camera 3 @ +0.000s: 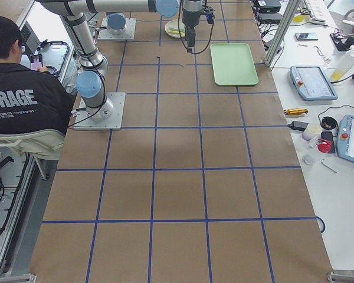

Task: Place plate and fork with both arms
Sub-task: 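Move the left gripper down to the white plate's rim and grasp it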

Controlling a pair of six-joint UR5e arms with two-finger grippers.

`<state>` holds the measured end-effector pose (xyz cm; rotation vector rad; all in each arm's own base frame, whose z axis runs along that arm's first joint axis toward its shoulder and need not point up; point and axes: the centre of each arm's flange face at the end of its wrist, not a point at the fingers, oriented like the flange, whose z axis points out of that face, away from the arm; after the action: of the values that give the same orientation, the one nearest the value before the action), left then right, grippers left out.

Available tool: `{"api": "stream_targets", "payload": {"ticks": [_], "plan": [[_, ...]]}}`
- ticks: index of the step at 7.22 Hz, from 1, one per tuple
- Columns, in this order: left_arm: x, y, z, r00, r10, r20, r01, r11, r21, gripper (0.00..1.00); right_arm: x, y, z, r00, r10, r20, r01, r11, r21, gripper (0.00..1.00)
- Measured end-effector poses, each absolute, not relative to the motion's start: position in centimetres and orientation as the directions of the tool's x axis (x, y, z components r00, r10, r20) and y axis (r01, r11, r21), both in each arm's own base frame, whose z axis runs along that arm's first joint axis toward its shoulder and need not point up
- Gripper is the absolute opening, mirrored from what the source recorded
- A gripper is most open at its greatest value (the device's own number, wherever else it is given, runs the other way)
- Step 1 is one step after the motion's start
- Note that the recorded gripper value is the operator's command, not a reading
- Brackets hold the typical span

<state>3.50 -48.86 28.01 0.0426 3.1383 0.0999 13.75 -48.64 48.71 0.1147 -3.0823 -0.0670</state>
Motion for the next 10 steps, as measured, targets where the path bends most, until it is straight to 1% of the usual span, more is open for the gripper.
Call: {"api": "stream_targets", "payload": {"ticks": [1,4,6,7,10], "plan": [[5.1,-48.5,25.4,-1.0,0.011,0.003,0.011,0.997,0.078,0.74,13.8,-48.6,48.7,-0.996,-0.076,0.055,-0.073,0.996,0.046,1.0],[7.2,-48.2,20.2,-1.0,-0.019,0.022,-0.016,0.991,0.13,0.46,13.7,-48.7,48.6,-0.996,-0.076,0.056,-0.073,0.996,0.047,1.0],[7.5,-48.3,18.7,-0.999,-0.024,0.03,-0.019,0.989,0.15,0.14,13.7,-48.7,48.6,-0.996,-0.076,0.055,-0.073,0.996,0.048,1.0],[7.5,-48.3,18.5,-0.999,-0.026,0.032,-0.021,0.988,0.152,0.01,13.8,-48.7,48.6,-0.996,-0.076,0.055,-0.073,0.996,0.048,1.0],[7.3,-48.6,18.6,-0.998,-0.03,0.059,-0.021,0.99,0.138,0.0,13.8,-48.7,48.6,-0.996,-0.076,0.055,-0.073,0.996,0.048,1.0]]}}
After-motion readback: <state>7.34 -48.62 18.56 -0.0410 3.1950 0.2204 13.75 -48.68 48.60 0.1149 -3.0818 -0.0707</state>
